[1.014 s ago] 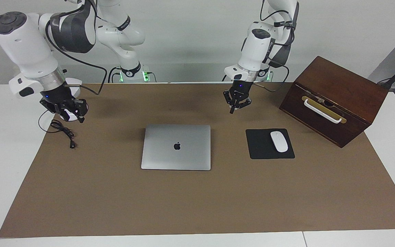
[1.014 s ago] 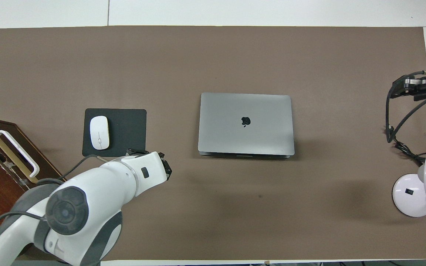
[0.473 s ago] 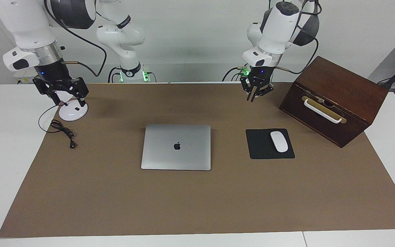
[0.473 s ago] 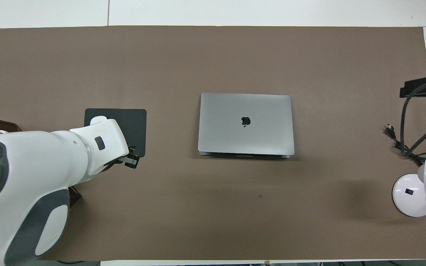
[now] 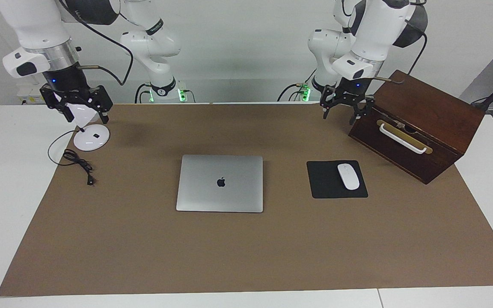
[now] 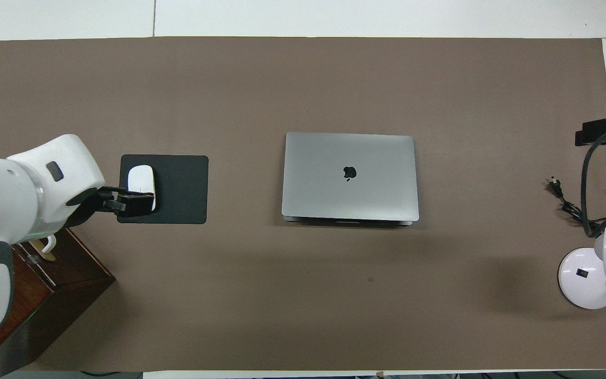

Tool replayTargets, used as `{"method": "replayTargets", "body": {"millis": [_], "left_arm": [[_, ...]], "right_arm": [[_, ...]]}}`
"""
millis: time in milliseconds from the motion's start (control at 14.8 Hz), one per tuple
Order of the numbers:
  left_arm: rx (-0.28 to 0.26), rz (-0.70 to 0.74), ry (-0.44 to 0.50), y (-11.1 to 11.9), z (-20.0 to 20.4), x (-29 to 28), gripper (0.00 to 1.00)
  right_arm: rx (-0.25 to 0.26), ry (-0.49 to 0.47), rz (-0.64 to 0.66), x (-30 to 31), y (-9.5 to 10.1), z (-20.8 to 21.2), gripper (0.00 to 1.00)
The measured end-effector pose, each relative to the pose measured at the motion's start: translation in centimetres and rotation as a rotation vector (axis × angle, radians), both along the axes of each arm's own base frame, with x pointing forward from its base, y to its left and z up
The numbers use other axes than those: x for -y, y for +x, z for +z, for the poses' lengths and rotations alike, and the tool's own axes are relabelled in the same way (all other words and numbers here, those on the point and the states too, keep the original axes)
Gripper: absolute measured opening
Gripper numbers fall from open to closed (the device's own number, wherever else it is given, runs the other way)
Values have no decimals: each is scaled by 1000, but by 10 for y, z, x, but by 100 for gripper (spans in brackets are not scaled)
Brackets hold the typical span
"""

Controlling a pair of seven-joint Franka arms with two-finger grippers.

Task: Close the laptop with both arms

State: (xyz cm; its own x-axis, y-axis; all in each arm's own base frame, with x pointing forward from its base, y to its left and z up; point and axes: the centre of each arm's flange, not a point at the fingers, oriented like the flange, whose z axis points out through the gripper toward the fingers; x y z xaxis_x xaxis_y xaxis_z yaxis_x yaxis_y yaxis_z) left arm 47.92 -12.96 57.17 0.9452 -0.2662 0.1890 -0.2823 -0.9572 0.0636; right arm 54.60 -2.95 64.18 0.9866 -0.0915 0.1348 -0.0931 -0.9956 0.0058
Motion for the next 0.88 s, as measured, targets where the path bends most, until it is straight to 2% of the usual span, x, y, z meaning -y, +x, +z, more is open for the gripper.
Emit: {"method": "replayTargets", "body": {"millis": [338, 676, 878], "left_arm": [[-2, 119, 0, 12, 6, -59, 100], [5, 215, 0, 25, 26, -106, 100], [4, 235, 5, 38, 44, -116, 100]], "right_arm": [[-83, 4, -1, -1, -13, 19, 100], [-98, 2, 25, -1, -11, 17, 100], [-109, 2, 32, -1, -11, 16, 100]]}}
